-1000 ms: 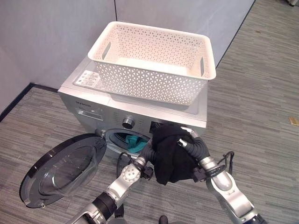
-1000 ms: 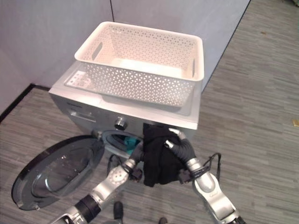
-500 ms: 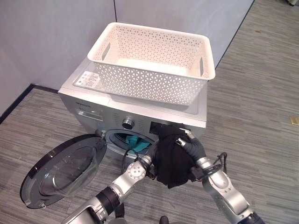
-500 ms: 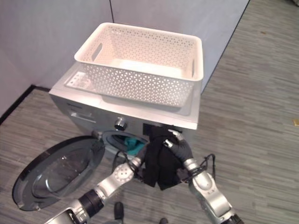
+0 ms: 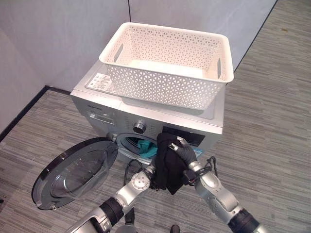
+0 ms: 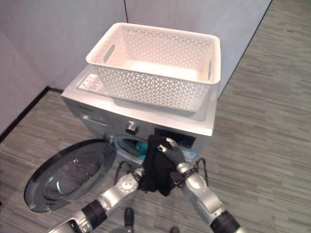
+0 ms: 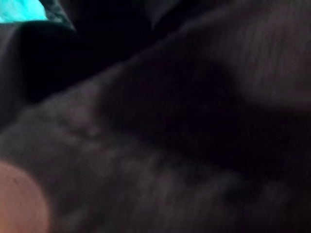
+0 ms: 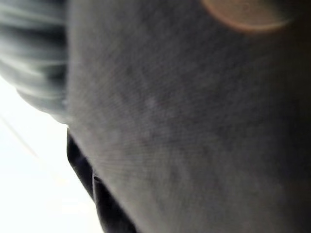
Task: Grab the laundry basket,head to the washer,open it,put in the laundry and shut it.
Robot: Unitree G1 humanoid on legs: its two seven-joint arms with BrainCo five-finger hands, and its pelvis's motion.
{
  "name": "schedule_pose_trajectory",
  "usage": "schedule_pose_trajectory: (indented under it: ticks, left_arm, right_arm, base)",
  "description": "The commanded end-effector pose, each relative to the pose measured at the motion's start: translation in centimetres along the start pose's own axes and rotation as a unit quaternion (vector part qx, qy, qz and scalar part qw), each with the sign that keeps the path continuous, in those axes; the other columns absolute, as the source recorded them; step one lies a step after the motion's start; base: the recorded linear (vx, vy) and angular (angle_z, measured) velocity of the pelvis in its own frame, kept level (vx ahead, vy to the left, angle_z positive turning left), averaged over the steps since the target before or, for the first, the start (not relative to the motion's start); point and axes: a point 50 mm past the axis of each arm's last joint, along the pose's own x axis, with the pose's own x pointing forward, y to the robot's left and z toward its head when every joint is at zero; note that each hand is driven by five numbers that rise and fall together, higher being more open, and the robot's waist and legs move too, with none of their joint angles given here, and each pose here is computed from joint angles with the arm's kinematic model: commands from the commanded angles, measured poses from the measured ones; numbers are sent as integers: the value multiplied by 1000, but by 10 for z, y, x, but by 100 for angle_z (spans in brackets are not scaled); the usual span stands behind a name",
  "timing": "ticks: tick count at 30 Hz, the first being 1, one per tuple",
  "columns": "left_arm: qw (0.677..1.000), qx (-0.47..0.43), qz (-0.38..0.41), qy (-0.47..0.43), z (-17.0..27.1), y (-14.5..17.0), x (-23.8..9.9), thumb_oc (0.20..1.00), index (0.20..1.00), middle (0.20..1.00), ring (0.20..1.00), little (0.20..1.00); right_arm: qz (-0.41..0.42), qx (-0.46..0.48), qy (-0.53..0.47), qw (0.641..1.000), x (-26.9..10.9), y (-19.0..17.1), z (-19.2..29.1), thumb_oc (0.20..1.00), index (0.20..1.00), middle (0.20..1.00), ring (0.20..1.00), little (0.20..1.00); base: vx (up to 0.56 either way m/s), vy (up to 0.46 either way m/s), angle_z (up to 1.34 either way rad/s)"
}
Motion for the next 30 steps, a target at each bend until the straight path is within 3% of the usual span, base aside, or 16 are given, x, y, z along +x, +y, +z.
schedule_pose_trajectory:
  ticks: [1, 2, 3, 4, 13, 14, 15, 16, 25, 30]
  left_arm:
    - [993, -27, -58, -97, 56, -48, 34, 200, 200, 200, 200, 200]
    - [994, -28, -55, -95, 54, -47, 34, 200, 200, 200, 200, 200]
    - [994, -31, -53, -91, 53, -46, 33, 200, 200, 200, 200, 200]
    - [994, -33, -52, -89, 51, -46, 33, 200, 200, 200, 200, 200]
    - [994, -80, -16, -70, 39, -33, 29, 200, 200, 200, 200, 200]
    - [994, -91, -8, -65, 36, -29, 28, 200, 200, 200, 200, 200]
    - [994, -91, -8, -65, 36, -29, 28, 200, 200, 200, 200, 200]
    - [993, -99, -14, -58, 31, -28, 25, 200, 200, 200, 200, 200]
    - [990, -144, 0, -4, -9, -14, 8, 200, 200, 200, 200, 200]
    - [981, -189, 21, 35, -36, -8, -7, 200, 200, 200, 200, 200]
  right_arm:
    - [115, 78, -55, 989, 19, 66, 23, 200, 200, 200, 200, 200]
    - [119, 76, -51, 989, 20, 67, 22, 304, 304, 304, 304, 304]
    - [124, 76, -48, 988, 20, 68, 22, 304, 304, 304, 304, 304]
    - [131, 75, -42, 988, 20, 69, 21, 1000, 1000, 1000, 1000, 1000]
    - [159, 35, -17, 987, 15, 60, 18, 1000, 1000, 1000, 1000, 1000]
    - [164, 95, -6, 982, 12, 58, 15, 1000, 1000, 1000, 1000, 1000]
    - [164, 95, -6, 982, 12, 58, 15, 1000, 1000, 1000, 1000, 1000]
    - [184, 188, 27, 964, 6, 56, 2, 1000, 1000, 1000, 1000, 1000]
    - [122, 331, 101, 930, -40, 16, -53, 1000, 1000, 1000, 1000, 1000]
    - [40, 466, 114, 876, -89, 4, -89, 1000, 1000, 1000, 1000, 1000]
  base:
    - [0, 0, 0]
    - [0, 0, 0]
    - [0, 0, 0]
    - [0, 0, 0]
    - [0, -4, 2]
    - [0, 0, 0]
    - [0, 0, 0]
    - [0, 0, 0]
    - [0, -3, 1]
    - [-35, 19, 3]
